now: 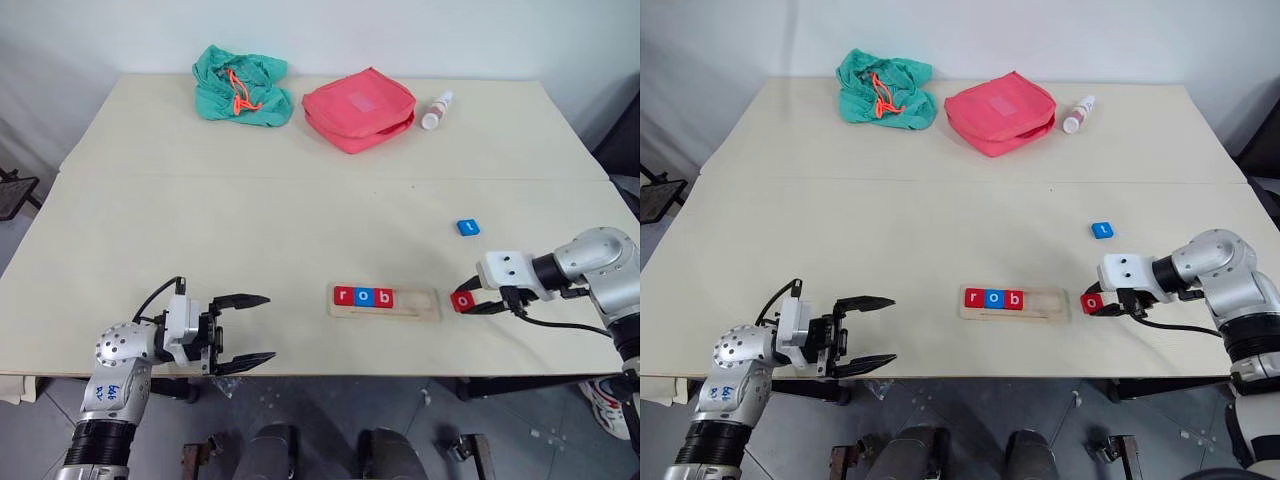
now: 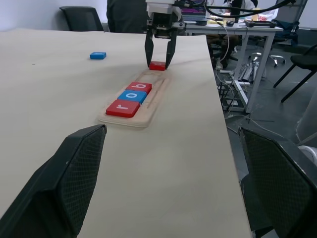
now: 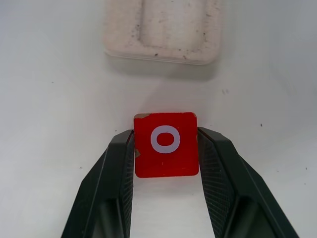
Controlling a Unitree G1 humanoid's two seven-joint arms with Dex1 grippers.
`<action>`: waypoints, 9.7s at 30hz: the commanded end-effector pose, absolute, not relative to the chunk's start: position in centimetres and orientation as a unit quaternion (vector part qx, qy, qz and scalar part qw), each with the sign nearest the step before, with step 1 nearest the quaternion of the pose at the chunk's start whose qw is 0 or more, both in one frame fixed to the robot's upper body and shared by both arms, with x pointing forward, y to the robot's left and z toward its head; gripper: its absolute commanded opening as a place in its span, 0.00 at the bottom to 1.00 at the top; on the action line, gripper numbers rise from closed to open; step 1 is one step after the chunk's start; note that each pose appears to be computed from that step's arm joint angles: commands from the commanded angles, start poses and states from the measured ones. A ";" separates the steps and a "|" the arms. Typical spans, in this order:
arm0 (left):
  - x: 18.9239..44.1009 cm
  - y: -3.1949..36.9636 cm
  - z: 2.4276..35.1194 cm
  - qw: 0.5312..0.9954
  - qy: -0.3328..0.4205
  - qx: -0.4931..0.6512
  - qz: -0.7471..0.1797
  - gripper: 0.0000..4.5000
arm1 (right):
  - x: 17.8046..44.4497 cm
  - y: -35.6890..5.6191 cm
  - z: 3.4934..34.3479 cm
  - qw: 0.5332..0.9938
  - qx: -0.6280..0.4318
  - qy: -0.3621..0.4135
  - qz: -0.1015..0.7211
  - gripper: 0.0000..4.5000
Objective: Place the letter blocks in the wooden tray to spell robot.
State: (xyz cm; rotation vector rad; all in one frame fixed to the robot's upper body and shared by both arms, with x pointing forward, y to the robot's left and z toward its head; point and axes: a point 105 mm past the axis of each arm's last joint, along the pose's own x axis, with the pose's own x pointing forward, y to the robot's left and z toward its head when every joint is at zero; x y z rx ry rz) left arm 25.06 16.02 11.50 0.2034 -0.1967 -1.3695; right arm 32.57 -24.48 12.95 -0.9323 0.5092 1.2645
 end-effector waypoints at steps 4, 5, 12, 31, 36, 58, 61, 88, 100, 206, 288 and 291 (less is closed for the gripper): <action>25.6 16.0 12.1 0.750 -0.104 0.100 -0.645 1.00 | 32.5 -22.0 15.9 0.746 -0.337 0.202 0.538 0.32; 25.8 15.9 12.2 0.747 -0.105 0.101 -0.648 1.00 | 32.3 -21.4 16.3 0.755 -0.323 0.201 0.534 0.32; 26.6 15.6 12.2 0.732 -0.108 0.104 -0.665 1.00 | 30.9 -18.1 16.2 0.766 -0.299 0.202 0.532 0.32; 26.4 15.2 12.1 0.722 -0.114 0.107 -0.674 1.00 | 31.3 -15.5 14.1 0.753 -0.308 0.201 0.545 0.32; 26.3 15.4 12.0 0.725 -0.113 0.107 -0.671 1.00 | 31.6 -16.0 14.0 0.752 -0.315 0.203 0.542 0.62; 27.2 15.3 11.7 0.731 -0.116 0.102 -0.664 1.00 | 31.5 -21.8 16.9 0.906 -0.175 0.088 0.375 0.99; 27.4 15.4 11.7 0.732 -0.117 0.101 -0.663 1.00 | 31.5 -24.3 16.5 0.938 -0.142 0.087 0.303 0.99; 27.7 14.8 12.3 0.719 -0.121 0.107 -0.676 1.00 | 41.1 -27.5 14.5 0.991 -0.066 0.067 0.100 0.99; 27.3 15.2 12.3 0.729 -0.118 0.110 -0.665 1.00 | 42.1 -27.7 12.5 0.992 -0.053 0.090 0.070 0.58; 26.4 16.3 13.1 0.729 -0.133 0.110 -0.662 1.00 | 31.6 -22.7 16.7 0.758 -0.362 0.229 0.492 0.32; 28.3 20.5 16.4 0.789 -0.189 0.077 -0.580 1.00 | 25.5 -29.7 16.8 0.811 -0.174 0.008 0.559 0.99; 28.2 20.5 16.7 0.782 -0.209 0.085 -0.581 1.00 | 25.5 -29.6 17.1 0.811 -0.166 -0.002 0.561 0.99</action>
